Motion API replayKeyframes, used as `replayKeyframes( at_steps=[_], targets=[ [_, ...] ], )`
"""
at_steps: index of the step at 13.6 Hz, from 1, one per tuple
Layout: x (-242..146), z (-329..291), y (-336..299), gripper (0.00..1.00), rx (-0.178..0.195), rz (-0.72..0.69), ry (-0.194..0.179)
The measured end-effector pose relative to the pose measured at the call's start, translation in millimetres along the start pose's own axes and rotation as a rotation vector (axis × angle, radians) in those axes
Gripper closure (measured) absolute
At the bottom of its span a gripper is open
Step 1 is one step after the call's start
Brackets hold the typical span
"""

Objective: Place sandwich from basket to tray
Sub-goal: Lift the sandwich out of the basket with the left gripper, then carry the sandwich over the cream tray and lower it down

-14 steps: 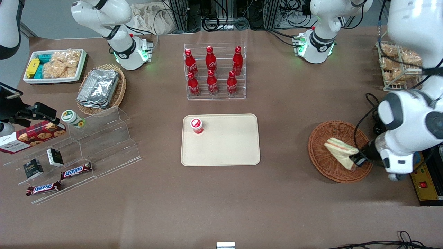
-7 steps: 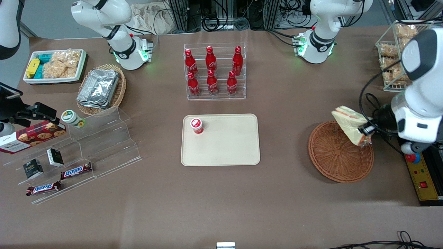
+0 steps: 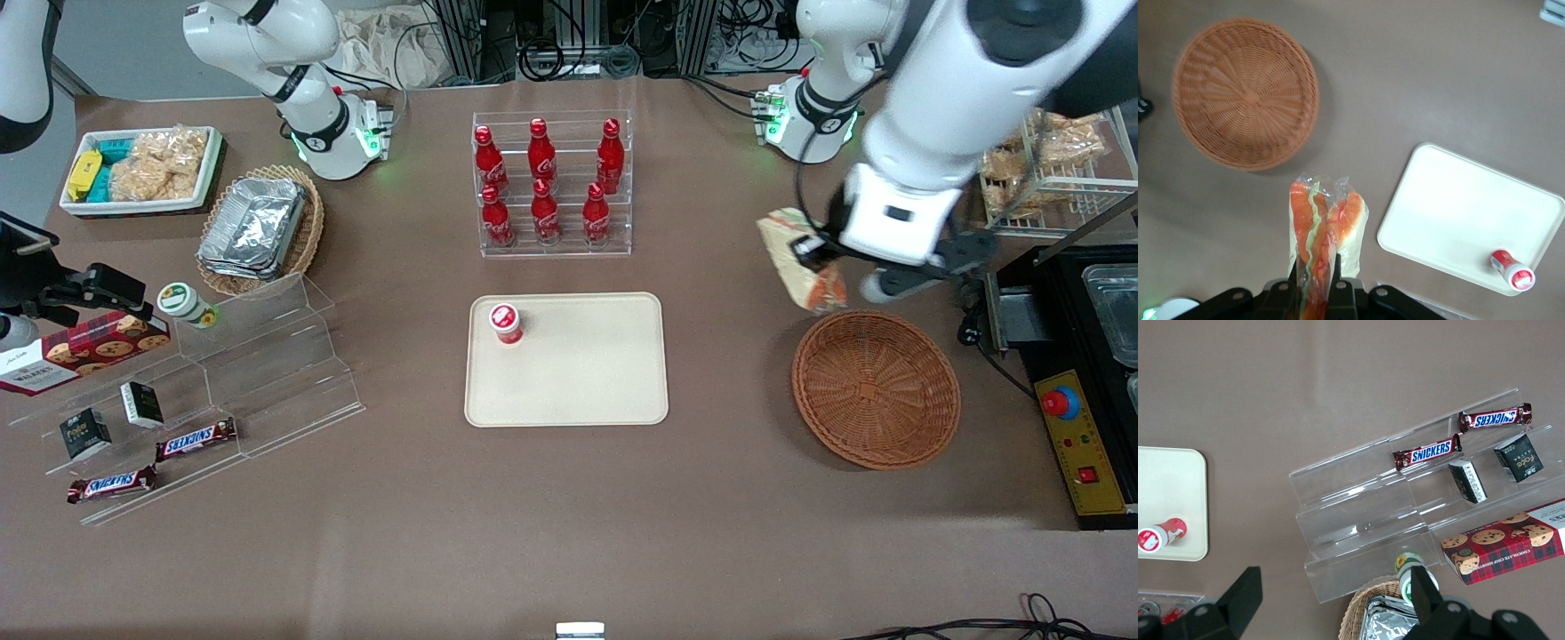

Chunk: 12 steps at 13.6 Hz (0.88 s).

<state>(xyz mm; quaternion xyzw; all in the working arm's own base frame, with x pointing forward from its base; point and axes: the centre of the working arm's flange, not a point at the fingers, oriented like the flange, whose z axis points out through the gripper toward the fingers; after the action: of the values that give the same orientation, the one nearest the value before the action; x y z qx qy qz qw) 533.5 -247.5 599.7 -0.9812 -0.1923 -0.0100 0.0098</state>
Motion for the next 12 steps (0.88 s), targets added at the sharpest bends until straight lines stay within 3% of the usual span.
replayKeyframes(
  at_steps=[2, 4, 9, 12],
  targets=[
    [-18, 25, 31, 0.85, 0.026, 0.007, -0.024],
    [-25, 61, 67, 0.85, 0.01, 0.003, -0.035],
    [-25, 196, 140, 0.85, -0.012, 0.003, -0.022],
    [-45, 277, 171, 0.85, -0.003, 0.029, -0.025]
  ],
)
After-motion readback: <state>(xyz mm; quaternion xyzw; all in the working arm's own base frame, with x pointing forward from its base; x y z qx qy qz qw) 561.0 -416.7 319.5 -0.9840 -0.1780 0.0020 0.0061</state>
